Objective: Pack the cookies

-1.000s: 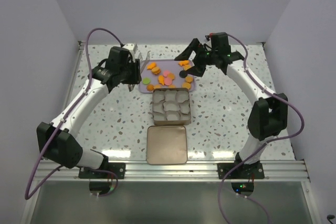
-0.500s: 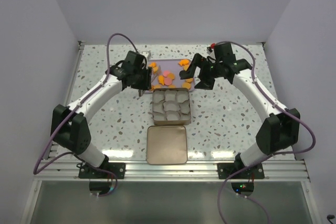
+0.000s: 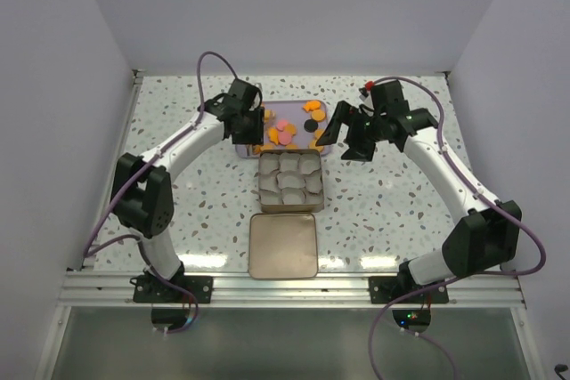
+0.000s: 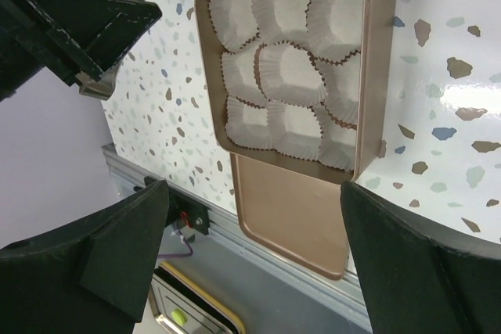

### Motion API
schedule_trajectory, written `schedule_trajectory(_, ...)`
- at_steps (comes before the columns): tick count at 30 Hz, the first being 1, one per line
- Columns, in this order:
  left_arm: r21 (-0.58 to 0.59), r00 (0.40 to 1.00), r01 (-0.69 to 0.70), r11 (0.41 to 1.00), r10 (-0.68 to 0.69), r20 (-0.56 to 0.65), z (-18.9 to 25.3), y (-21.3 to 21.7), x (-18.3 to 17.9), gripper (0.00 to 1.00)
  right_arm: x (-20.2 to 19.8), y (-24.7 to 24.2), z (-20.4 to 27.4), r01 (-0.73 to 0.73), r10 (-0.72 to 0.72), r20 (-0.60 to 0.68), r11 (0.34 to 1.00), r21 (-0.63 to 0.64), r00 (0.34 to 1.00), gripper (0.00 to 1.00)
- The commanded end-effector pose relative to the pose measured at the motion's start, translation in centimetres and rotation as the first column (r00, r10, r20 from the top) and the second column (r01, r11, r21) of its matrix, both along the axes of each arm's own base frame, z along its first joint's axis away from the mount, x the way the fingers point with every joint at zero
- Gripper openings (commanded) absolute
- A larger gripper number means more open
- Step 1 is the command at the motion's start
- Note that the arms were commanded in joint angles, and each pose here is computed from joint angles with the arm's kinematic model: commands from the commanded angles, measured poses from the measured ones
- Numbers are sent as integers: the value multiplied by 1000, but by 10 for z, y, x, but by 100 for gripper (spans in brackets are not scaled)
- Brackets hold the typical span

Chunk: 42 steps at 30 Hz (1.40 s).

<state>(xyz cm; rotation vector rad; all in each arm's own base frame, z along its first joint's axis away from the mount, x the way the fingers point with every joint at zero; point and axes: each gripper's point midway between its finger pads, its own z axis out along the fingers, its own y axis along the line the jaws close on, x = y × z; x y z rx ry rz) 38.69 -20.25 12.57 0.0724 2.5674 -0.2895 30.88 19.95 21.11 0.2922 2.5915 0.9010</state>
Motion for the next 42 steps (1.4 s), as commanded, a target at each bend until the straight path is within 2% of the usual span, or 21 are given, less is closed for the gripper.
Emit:
schedule_trajectory(1, -11, 999, -41, 999, 41, 27, 13, -2, 12, 46, -3, -9, 10, 5, -4, 42, 1000, -18, 999, 94)
schedule_trajectory(9, 8, 1000, -18, 1000, 18, -5, 4, -4, 12, 51, 1, -12, 12, 13, -11, 49, 1000, -26, 999, 94)
schedule_trajectory(17, 55, 1000, 1, 998, 0, -19, -8, 2, 9, 51, -1, -16, 8, 19, -18, 35, 999, -34, 999, 94)
schedule_trajectory(20, 73, 1000, 6, 997, -6, -5, -6, 3, 15, 48, -1, -17, 8, 25, -24, 32, 999, -32, 999, 94)
schedule_trajectory(24, 94, 1000, 24, 995, -23, -7, -10, 3, 21, 37, -2, -17, 9, 22, -21, 27, 999, -34, 999, 94)
schedule_trajectory(28, 104, 999, 31, 994, -30, -14, -11, 4, 20, 34, -3, -19, 9, 18, -17, 28, 999, -42, 999, 94)
schedule_trajectory(38, 116, 996, 30, 993, -39, 80, 37, 15, 22, 34, 1, -18, 19, 18, -16, 52, 999, -37, 999, 94)
schedule_trajectory(42, 118, 995, 42, 992, -52, 82, 42, 18, 17, 27, 1, -15, 18, 22, -21, 46, 1000, -22, 999, 94)
